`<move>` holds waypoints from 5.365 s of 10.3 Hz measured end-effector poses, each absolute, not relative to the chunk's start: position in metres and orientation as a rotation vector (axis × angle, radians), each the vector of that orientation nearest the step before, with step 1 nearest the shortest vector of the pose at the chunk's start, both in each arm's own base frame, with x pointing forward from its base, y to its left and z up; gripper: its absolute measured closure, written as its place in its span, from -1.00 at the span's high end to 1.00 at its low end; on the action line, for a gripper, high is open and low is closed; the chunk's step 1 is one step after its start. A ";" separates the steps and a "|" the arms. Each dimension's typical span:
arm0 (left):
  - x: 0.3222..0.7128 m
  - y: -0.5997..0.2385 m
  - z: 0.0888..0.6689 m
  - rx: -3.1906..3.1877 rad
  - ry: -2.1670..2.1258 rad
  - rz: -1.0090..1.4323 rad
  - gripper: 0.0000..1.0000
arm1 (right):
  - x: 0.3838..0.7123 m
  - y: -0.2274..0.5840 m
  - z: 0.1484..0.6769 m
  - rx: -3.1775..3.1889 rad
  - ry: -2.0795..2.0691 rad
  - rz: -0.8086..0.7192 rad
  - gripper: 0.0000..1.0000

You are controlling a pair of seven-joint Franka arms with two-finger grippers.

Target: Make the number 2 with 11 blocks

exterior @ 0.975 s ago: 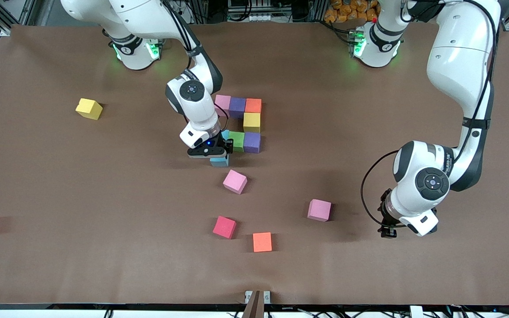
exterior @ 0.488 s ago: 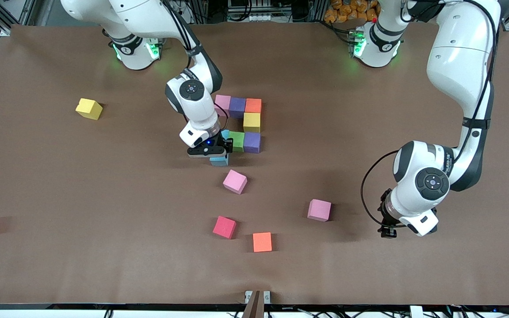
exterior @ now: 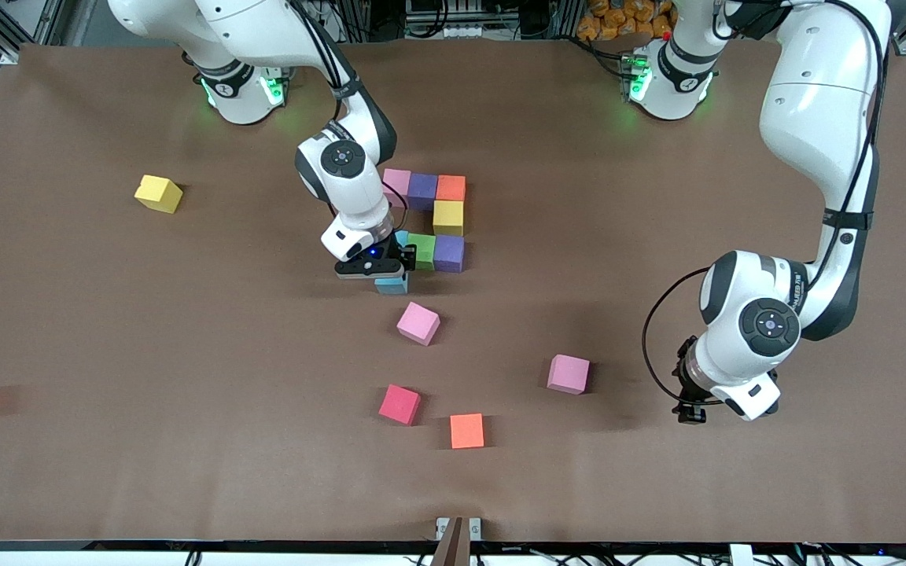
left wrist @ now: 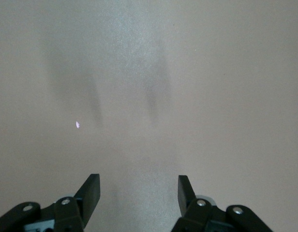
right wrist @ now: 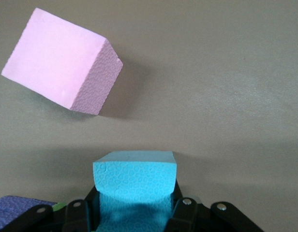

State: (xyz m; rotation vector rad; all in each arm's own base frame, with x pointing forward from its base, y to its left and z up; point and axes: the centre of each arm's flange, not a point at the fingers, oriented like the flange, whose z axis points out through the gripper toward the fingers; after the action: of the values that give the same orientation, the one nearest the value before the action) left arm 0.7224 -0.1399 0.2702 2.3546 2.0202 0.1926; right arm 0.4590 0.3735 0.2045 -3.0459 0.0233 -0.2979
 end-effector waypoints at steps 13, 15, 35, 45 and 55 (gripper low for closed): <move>0.722 -0.140 0.270 2.354 2.020 0.193 0.47 | 0.455 0.375 0.205 -3.047 0.017 -0.287 0.07; 0.722 -0.140 0.270 2.354 2.020 0.193 0.47 | 0.455 0.375 0.205 -3.048 0.017 -0.287 0.07; 0.722 -0.140 0.270 2.354 2.020 0.193 0.47 | 0.516 0.390 0.289 -3.105 0.072 -0.220 1.00; 0.727 -0.141 0.275 2.178 2.144 0.217 0.48 | 0.552 0.459 0.268 -2.819 -0.984 -0.546 1.00; 0.727 -0.141 0.272 2.179 2.147 0.213 0.49 | 0.572 0.426 0.218 -2.626 -1.477 -0.401 1.00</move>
State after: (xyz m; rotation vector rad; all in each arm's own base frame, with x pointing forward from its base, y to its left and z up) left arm 0.7267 -0.1405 0.2717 2.1790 2.1474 0.2130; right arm 0.5723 0.4259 0.2181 -2.6261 -1.4770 -0.4011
